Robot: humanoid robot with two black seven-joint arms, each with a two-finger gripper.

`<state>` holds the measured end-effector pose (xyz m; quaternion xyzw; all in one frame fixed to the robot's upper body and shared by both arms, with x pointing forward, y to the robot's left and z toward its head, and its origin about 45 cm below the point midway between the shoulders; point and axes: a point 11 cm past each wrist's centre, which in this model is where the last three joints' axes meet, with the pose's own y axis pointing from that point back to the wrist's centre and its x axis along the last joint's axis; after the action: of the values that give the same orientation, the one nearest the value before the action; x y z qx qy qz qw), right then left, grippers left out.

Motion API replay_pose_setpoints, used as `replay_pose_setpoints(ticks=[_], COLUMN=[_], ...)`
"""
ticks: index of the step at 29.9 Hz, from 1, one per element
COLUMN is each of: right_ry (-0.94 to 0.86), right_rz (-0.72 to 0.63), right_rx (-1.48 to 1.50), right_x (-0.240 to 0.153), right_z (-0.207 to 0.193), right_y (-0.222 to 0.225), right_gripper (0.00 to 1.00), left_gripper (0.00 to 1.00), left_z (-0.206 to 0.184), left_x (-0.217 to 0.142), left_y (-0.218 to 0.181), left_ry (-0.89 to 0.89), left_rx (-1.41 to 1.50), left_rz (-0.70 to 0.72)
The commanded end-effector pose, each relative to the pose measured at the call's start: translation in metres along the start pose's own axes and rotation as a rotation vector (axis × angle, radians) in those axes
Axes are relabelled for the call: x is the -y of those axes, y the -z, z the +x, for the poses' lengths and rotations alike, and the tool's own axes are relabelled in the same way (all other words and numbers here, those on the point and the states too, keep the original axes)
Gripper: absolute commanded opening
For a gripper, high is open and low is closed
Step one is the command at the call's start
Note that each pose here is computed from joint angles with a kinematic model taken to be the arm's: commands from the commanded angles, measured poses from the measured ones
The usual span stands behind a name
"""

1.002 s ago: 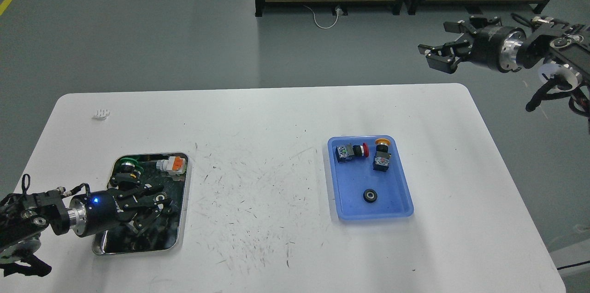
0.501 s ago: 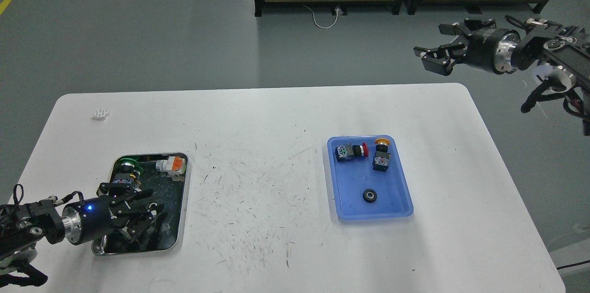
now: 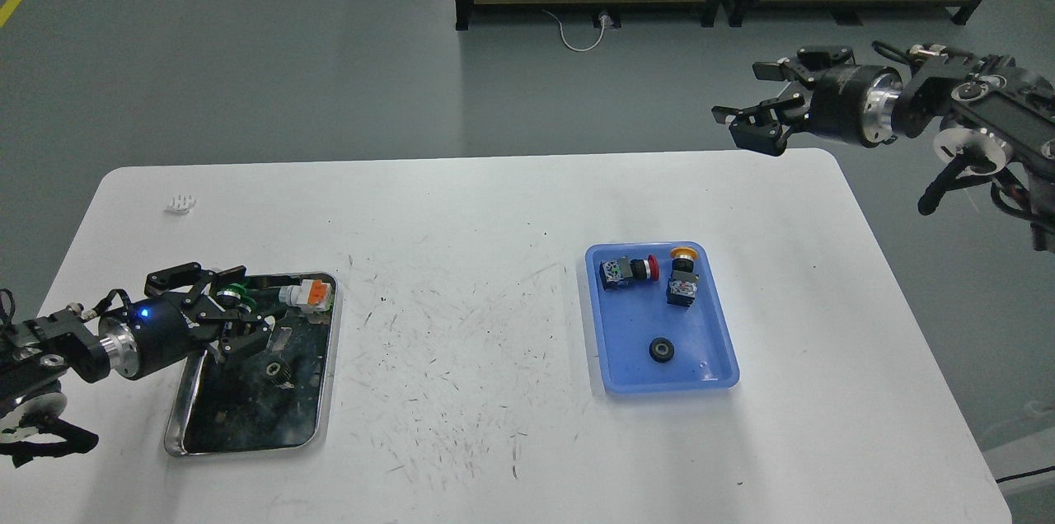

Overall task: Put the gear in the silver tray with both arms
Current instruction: 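Lift the left gripper away and reach the right gripper to the blue tray, then grasp the second black gear in the blue tray with the right gripper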

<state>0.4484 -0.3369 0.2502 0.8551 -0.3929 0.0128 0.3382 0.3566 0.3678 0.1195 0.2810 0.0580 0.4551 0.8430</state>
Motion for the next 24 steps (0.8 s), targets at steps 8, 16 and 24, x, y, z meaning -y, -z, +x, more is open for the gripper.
replay_pose_setpoints(ticks=[8,16,24], right_ry=[0.27,0.421,0.485], right_rz=[-0.125,-0.211,-0.272], right_rx=[-0.051,-0.088,-0.109], right_x=[0.018,0.026,0.027], right_z=[-0.086,-0.13,-0.151], right_y=[-0.048,-0.073,-0.094], right_gripper=[0.81,0.81,0.81], left_gripper=[0.95,0.98,0.98], left_z=[0.054,0.063,0.072], left_x=[0.003,0.005,0.001], left_y=[-0.076,-0.102,-0.107], left_ry=[-0.126,-0.142,-0.175], left_rx=[0.015,0.042,0.054], left_rz=[-0.112,-0.147,-0.15])
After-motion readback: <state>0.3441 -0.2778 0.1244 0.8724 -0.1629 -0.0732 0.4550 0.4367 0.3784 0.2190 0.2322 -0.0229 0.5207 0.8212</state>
